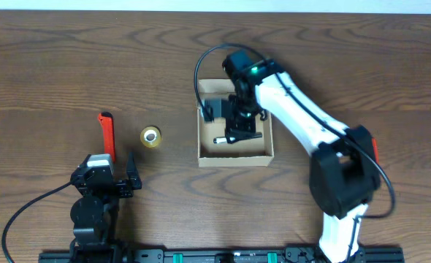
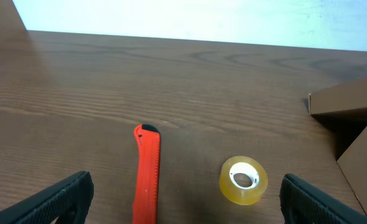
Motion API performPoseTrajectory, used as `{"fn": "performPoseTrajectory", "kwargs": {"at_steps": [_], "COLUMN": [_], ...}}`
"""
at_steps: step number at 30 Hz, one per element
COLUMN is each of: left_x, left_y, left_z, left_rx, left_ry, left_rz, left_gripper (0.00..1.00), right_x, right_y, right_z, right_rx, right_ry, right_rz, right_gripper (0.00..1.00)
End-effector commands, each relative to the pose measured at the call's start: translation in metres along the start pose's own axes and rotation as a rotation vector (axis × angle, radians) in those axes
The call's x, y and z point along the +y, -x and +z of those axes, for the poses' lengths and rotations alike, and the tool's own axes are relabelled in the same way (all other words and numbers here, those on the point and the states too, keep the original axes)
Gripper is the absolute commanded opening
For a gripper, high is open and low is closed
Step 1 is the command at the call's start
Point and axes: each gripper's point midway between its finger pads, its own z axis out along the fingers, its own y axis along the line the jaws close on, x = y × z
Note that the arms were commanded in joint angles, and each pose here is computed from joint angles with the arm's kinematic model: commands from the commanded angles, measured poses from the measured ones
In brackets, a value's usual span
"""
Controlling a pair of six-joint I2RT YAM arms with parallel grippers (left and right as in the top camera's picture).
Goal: Pack container
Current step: 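Carry the black-capped marker into the box and release it, then move right gripper to the blue-capped marker and grasp it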
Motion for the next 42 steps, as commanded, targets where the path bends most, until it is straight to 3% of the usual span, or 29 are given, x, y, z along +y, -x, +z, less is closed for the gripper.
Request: {"fn": "performPoseTrajectory", "kwargs": {"at_steps": [1,3,4,5,7,9,13,15,19,26,36,42], "left_x": [0.002,0.002,0.002,0.002,0.002,0.002,0.002,0.002,0.002,0.002,0.002,0.002], "left_y": [-0.016,-0.016,-0.016,-0.016,-0.016,-0.016,-0.016,-0.016,-0.016,-0.016,-0.016,-0.016], "left_z": [0.002,0.002,0.002,0.002,0.002,0.002,0.002,0.002,0.002,0.002,0.002,0.002], "left_rx": [0.045,0.045,0.045,0.045,0.045,0.045,0.045,0.045,0.045,0.045,0.044,0.044], "left_ry": [0.013,0.013,0.013,0.013,0.012,0.012,0.009,0.009,0.009,0.010,0.010,0.010], "left_rz": [-0.005,-0.005,-0.005,-0.005,-0.005,-0.005,-0.005,-0.005,-0.005,-0.005,-0.023,-0.023], "left_gripper": [0.95,0.95,0.95,0.95,0.95,0.95,0.95,0.95,0.95,0.95,0.95,0.95], "right_x": [-0.022,-0.033,-0.040,-0.048,-0.072,-0.083,-0.082,-0.072,-0.053,-0.022,0.000,0.007], "right_y": [0.013,-0.006,-0.023,-0.040,-0.092,-0.134,-0.193,-0.210,-0.227,-0.247,-0.260,-0.262], "right_z": [-0.083,-0.100,-0.106,-0.110,-0.125,-0.138,-0.154,-0.155,-0.139,-0.073,-0.026,-0.011], "right_rx": [-0.153,-0.157,-0.135,-0.110,-0.053,-0.042,-0.075,-0.047,0.036,0.159,0.202,0.198], "right_ry": [-0.176,-0.214,-0.239,-0.270,-0.385,-0.443,-0.445,-0.417,-0.344,-0.219,-0.144,-0.112], "right_rz": [0.182,0.307,0.380,0.469,0.792,1.024,1.362,1.417,1.391,1.291,1.134,1.031], "right_gripper": [0.71,0.62,0.52,0.50,0.62,0.62,0.62,0.63,0.68,0.68,0.78,0.76]}}
